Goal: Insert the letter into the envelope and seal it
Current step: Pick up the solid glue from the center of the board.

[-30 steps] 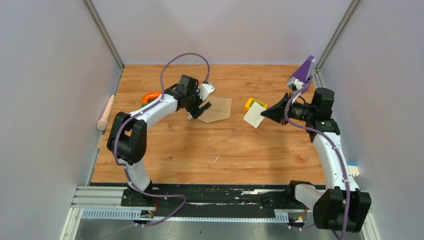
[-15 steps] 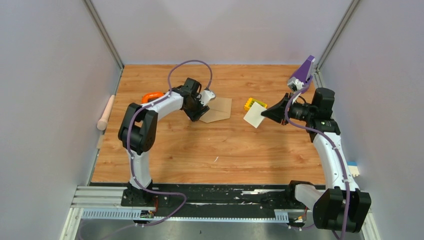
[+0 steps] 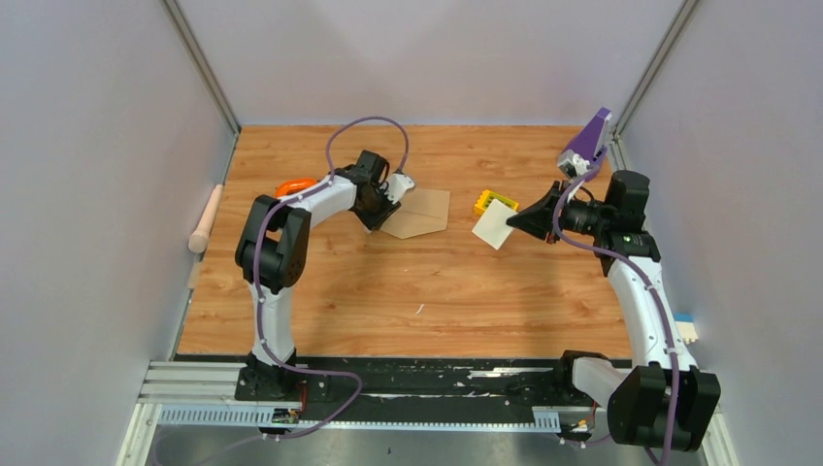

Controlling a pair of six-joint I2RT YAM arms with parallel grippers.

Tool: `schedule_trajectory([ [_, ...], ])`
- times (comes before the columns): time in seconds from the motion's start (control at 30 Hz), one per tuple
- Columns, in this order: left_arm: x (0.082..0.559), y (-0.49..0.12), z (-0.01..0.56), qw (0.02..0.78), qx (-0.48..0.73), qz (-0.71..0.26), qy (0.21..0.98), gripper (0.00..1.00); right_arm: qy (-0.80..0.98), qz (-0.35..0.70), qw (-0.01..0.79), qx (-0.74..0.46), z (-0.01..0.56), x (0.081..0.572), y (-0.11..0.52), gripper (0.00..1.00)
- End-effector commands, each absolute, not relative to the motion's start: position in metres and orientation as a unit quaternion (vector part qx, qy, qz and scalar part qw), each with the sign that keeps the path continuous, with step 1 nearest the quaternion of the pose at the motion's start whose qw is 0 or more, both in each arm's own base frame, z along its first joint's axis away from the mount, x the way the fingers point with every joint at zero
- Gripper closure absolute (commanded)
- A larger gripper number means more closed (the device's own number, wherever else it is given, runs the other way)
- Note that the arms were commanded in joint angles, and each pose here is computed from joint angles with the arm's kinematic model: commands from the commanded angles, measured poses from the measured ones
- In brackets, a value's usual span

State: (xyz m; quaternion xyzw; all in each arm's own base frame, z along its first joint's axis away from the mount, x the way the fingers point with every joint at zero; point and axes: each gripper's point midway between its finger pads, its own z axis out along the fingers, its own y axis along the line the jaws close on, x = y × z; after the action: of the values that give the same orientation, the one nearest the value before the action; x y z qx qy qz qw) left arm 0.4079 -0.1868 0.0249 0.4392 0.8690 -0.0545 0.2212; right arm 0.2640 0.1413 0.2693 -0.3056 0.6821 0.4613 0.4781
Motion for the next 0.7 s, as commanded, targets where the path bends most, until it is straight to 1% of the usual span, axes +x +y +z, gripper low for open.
schedule_trajectory([
  [0.0, 0.421, -0.186, 0.032, 0.236, 0.428, -0.048, 0.871, 0.63, 0.674, 0.467, 0.477, -0.316, 0.270, 0.259, 0.142, 1.00],
  [0.03, 0.421, -0.185, 0.031, 0.235, 0.426, -0.046, 0.872, 0.68, 0.673, 0.467, 0.477, -0.317, 0.270, 0.259, 0.142, 1.00],
  [0.07, 0.421, -0.183, 0.031, 0.234, 0.425, -0.045, 0.873, 0.71, 0.673, 0.467, 0.477, -0.317, 0.270, 0.259, 0.142, 1.00],
  [0.1, 0.421, -0.182, 0.033, 0.234, 0.422, -0.045, 0.874, 0.76, 0.673, 0.468, 0.477, -0.317, 0.270, 0.259, 0.142, 1.00],
  [0.17, 0.421, -0.181, 0.036, 0.236, 0.418, -0.048, 0.876, 0.80, 0.673, 0.467, 0.477, -0.317, 0.270, 0.259, 0.142, 1.00],
  [0.23, 0.421, -0.179, 0.044, 0.243, 0.413, -0.048, 0.877, 0.82, 0.674, 0.467, 0.477, -0.316, 0.270, 0.259, 0.142, 1.00],
  [0.37, 0.426, -0.166, 0.064, 0.264, 0.395, -0.033, 0.880, 0.83, 0.673, 0.468, 0.477, -0.317, 0.271, 0.259, 0.142, 1.00],
  [0.53, 0.440, -0.131, 0.086, 0.291, 0.341, -0.005, 0.894, 0.83, 0.671, 0.470, 0.477, -0.319, 0.271, 0.258, 0.143, 1.00],
  [0.67, 0.449, -0.107, 0.086, 0.299, 0.300, 0.006, 0.906, 0.83, 0.671, 0.471, 0.475, -0.318, 0.271, 0.258, 0.143, 1.00],
])
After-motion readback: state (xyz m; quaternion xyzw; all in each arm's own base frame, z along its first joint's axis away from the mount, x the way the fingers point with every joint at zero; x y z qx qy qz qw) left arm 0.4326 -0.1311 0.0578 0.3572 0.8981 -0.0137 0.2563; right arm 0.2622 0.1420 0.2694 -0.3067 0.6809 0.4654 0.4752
